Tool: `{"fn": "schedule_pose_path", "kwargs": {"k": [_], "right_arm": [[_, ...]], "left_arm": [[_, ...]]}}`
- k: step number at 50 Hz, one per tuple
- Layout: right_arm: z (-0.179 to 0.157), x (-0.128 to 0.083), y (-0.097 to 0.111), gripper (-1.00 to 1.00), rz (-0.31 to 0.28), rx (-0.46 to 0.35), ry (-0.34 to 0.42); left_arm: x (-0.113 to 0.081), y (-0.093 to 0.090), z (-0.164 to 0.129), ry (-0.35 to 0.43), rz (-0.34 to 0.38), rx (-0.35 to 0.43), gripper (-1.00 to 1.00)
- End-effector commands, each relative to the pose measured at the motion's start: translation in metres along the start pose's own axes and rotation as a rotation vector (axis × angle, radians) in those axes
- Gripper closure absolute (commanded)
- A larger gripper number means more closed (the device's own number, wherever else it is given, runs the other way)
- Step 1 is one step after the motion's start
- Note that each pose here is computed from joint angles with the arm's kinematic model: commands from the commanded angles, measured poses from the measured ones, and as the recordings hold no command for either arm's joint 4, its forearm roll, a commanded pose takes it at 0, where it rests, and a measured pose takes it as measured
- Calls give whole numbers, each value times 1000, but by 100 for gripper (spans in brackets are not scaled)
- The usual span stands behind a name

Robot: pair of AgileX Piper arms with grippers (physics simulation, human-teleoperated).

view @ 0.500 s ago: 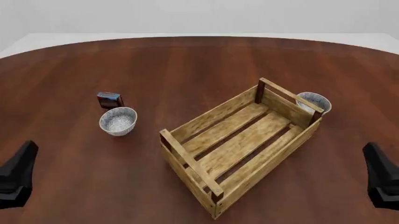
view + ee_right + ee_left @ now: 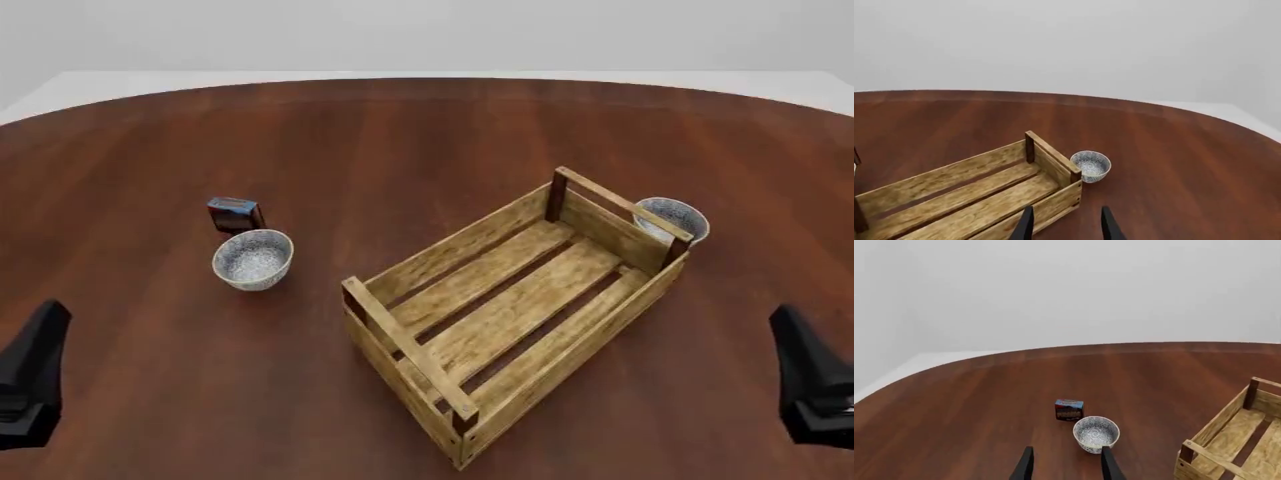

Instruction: Stack the right bowl on the left bowl and place them in the tray.

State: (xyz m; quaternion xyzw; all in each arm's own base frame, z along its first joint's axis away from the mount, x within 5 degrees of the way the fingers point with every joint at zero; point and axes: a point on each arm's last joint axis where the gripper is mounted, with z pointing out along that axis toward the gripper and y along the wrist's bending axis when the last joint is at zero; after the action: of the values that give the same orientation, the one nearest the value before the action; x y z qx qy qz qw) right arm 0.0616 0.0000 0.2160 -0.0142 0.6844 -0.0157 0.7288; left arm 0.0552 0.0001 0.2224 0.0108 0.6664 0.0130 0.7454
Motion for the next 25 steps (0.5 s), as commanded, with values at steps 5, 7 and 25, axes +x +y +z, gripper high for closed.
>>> {"fn": "schedule_pose_path", "kwargs": {"k": [5,7,25], "right_arm": [[14,-22,-2,-100,-39,7,32],[16,-27,-2,-100,-41,8,39],[66,-87,-9,-100,-63,37,146]], "left_arm": [[-3,-1,-1,-24,5,11,-100],[-4,-1,-1,-25,4,12,-100],[-5,0,-1,-25,14,11,-100]]}}
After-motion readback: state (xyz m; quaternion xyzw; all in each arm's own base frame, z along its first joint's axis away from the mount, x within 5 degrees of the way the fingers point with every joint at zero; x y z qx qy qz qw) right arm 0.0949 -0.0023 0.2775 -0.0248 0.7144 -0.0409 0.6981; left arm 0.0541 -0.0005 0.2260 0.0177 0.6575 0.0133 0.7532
